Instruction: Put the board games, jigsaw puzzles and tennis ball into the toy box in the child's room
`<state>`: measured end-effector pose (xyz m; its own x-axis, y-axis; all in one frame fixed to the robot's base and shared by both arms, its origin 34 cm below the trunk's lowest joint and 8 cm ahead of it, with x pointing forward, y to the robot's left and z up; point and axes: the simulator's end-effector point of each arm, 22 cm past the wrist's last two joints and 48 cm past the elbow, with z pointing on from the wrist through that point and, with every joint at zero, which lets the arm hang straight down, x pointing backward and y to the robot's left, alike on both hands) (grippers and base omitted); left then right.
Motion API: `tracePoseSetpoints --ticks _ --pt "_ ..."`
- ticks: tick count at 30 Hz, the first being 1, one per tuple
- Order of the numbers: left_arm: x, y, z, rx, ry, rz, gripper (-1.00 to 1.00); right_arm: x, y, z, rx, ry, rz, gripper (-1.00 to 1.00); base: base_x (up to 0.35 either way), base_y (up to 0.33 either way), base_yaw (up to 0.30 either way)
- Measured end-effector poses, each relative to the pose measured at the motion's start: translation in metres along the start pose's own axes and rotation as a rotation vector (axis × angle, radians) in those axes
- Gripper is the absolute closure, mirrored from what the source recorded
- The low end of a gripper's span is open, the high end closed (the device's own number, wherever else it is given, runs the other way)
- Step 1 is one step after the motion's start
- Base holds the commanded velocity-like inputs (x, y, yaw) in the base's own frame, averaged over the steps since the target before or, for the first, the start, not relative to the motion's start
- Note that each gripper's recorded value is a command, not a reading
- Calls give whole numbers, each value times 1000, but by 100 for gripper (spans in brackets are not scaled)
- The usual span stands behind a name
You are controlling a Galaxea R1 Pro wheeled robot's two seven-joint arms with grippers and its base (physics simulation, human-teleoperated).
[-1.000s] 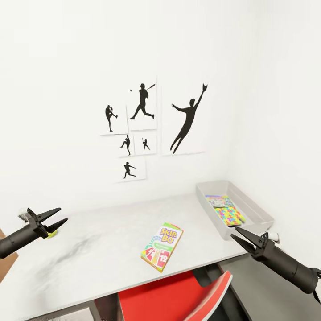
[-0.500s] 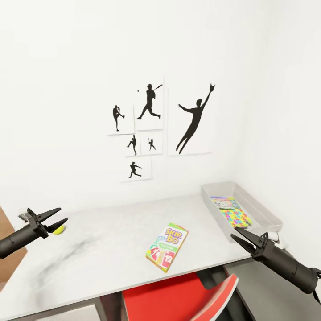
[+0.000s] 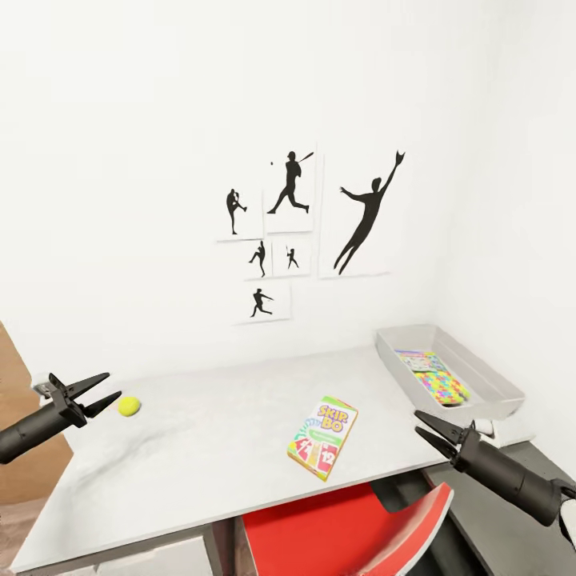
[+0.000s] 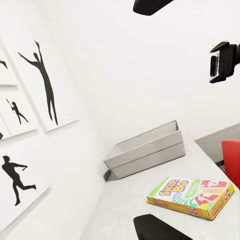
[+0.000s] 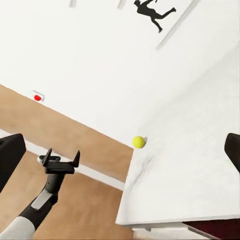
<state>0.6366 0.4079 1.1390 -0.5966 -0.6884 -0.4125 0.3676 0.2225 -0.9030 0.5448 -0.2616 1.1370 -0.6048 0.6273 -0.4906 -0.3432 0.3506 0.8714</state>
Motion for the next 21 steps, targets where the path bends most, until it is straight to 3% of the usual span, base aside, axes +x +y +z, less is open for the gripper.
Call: tracePoseSetpoints --ticks 7,14,17,20,21 --pt "0 0 0 0 -1 5 -100 7 -29 3 135 19 3 -100 -3 32 0" --pt "-1 0 0 -1 -1 6 -100 46 -58 26 281 128 -1 -100 0 3 0" --pt "-1 0 -1 -2 -1 7 -100 58 -67 49 359 160 -22 -100 0 0 0" --pt "-1 0 -1 -2 -1 7 -100 45 -59 83 410 165 -77 -100 0 0 0" --pt "-1 0 -1 -3 -2 8 -100 36 -50 102 426 166 -116 -100 0 0 0"
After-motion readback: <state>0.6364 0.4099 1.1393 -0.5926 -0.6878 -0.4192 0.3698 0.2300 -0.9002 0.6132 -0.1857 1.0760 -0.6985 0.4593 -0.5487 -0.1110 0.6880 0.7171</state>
